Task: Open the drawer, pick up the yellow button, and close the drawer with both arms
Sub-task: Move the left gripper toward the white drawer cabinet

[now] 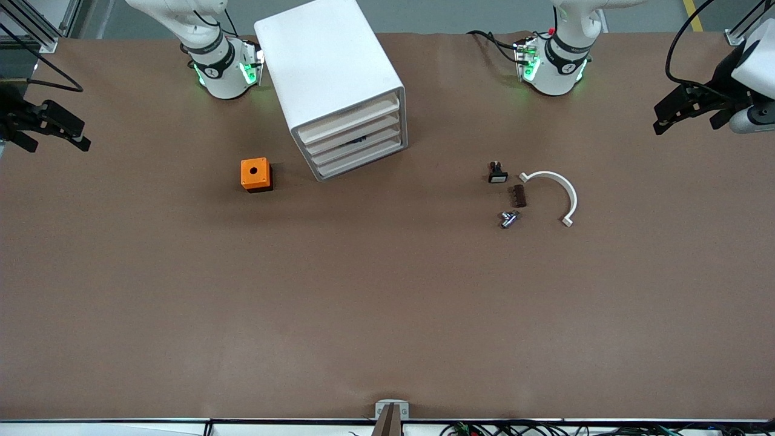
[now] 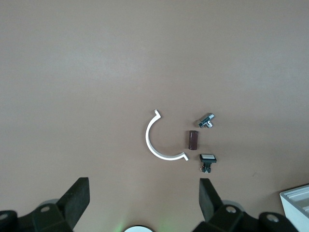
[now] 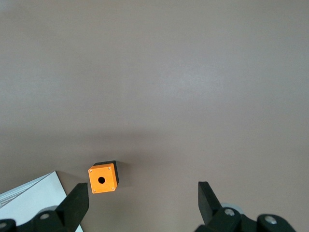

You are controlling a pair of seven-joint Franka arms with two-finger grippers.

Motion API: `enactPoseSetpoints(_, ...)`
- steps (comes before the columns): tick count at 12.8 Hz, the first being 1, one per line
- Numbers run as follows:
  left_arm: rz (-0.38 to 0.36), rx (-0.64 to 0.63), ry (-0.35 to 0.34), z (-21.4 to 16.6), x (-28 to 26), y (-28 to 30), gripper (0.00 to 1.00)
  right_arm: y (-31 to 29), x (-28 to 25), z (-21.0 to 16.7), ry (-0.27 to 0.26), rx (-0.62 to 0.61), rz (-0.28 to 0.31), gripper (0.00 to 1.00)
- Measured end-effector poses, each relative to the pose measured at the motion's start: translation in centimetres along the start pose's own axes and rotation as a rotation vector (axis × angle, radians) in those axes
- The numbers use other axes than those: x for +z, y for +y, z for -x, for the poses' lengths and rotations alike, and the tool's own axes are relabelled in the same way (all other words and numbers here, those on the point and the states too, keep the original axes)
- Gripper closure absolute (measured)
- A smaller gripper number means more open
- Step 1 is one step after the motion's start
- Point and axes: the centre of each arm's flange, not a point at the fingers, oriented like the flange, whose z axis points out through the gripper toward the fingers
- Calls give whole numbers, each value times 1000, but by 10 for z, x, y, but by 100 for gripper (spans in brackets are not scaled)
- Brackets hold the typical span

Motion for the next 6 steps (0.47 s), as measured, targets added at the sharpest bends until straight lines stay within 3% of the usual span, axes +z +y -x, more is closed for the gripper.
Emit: enactPoseSetpoints(6,1,-2,-17,-8,9,-1,0,0,0,0,-5,-4,18,0)
